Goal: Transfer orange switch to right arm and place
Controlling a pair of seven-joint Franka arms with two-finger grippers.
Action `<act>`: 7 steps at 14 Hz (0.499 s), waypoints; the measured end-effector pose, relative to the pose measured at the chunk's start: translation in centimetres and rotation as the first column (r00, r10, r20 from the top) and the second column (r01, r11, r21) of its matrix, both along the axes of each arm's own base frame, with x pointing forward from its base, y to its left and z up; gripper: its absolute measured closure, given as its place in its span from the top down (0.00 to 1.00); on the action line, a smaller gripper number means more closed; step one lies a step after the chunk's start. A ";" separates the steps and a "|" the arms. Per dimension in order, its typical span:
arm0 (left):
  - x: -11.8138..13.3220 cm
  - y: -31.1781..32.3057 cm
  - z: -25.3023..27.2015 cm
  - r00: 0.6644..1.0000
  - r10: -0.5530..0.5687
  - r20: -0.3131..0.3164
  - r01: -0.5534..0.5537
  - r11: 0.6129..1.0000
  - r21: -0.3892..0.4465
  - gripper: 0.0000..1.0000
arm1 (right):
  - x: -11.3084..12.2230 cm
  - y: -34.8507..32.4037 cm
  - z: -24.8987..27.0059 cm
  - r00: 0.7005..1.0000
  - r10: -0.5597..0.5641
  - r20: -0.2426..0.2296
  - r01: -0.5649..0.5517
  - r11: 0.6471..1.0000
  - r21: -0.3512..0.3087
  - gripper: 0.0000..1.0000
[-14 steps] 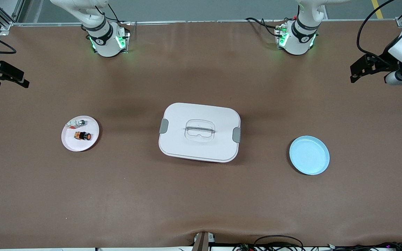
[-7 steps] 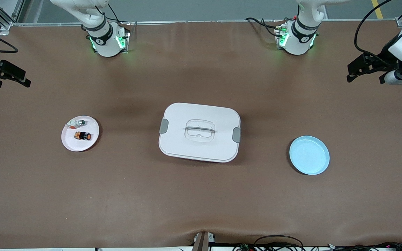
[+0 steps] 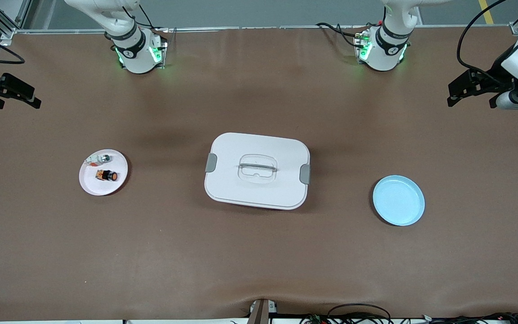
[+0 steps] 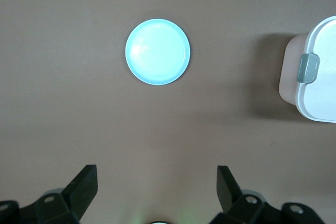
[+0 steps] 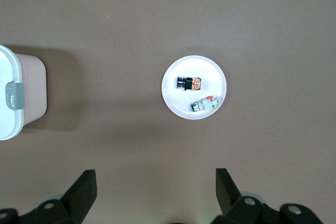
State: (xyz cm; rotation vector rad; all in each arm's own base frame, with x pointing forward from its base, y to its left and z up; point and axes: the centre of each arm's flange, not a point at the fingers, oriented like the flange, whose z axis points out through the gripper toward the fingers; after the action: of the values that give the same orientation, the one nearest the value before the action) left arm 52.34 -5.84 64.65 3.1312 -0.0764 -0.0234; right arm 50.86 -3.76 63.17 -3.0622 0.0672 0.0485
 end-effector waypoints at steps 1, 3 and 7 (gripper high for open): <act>0.0 0.0 0.0 1.000 0.000 0.000 0.000 1.000 0.000 1.00 | 0.0 0.0 0.0 1.000 0.000 0.000 0.000 1.000 0.000 1.00; 0.0 0.0 0.0 1.000 0.000 0.000 0.000 1.000 0.000 1.00 | 0.0 0.1 -0.1 1.000 0.002 -0.001 -0.002 1.000 0.000 1.00; 0.0 0.0 0.0 1.000 0.000 0.000 0.000 1.000 0.000 1.00 | 0.1 0.7 0.1 1.000 0.019 0.010 -0.019 0.999 -0.032 1.00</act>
State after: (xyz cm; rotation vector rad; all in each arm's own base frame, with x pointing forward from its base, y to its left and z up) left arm 52.34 -5.85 64.65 3.1312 -0.0766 -0.0234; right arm 50.97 -3.07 63.22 -3.0945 0.0390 0.0334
